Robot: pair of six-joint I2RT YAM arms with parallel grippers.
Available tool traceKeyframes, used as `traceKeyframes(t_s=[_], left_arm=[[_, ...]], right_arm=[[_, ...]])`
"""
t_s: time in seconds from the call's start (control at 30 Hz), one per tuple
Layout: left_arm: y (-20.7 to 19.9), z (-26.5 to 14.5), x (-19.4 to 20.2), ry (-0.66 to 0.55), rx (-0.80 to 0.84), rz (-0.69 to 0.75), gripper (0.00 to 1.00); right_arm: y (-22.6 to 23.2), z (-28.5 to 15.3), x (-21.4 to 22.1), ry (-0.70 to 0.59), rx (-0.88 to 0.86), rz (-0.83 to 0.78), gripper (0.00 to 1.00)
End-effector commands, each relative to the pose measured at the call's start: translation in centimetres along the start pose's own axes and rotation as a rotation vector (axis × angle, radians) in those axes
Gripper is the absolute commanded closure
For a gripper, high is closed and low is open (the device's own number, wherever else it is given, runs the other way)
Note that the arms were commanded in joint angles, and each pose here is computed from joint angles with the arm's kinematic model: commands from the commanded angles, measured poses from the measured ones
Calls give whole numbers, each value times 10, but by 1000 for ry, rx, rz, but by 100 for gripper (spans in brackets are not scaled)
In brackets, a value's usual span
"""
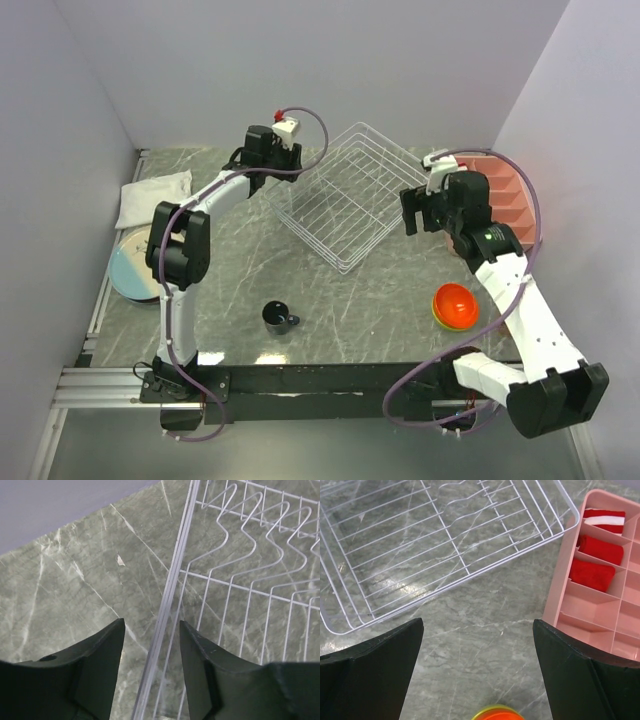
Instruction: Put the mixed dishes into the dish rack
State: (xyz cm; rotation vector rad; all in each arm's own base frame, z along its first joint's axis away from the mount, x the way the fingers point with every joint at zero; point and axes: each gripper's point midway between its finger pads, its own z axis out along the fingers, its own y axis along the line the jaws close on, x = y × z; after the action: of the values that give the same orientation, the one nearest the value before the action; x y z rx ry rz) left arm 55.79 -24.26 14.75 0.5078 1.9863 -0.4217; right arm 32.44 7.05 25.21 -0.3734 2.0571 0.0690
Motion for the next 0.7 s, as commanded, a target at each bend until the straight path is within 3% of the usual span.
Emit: traceKeyframes(t_s=[0.0, 0.13, 0.27, 0.3, 0.33, 0.37, 0.53, 0.67], left_arm=[[-3, -9, -19, -40, -1, -64, 48], [-9, -14, -1, -1, 6, -98, 52], [-6, -14, 7, 17, -11, -102, 67], [-5, -15, 7, 17, -18, -102, 75], [-1, -17, 10, 21, -48, -112, 93], [1, -22, 4, 6, -65, -120, 99], [7, -49, 6, -23, -177, -331, 99], [-2, -75, 3, -36, -200, -446, 99]], right_arm=[[-2, 2, -26, -48, 0, 12, 3], [-2, 12, -25, -25, 2, 16, 3], [-3, 21, -29, -9, 5, 25, 3], [-4, 24, -29, 0, 6, 26, 4], [-4, 26, -28, 5, 7, 26, 4], [-3, 27, -29, 11, 5, 27, 4], [-17, 42, -15, 81, 96, 72, 6], [-10, 57, -7, 132, 72, 126, 7]])
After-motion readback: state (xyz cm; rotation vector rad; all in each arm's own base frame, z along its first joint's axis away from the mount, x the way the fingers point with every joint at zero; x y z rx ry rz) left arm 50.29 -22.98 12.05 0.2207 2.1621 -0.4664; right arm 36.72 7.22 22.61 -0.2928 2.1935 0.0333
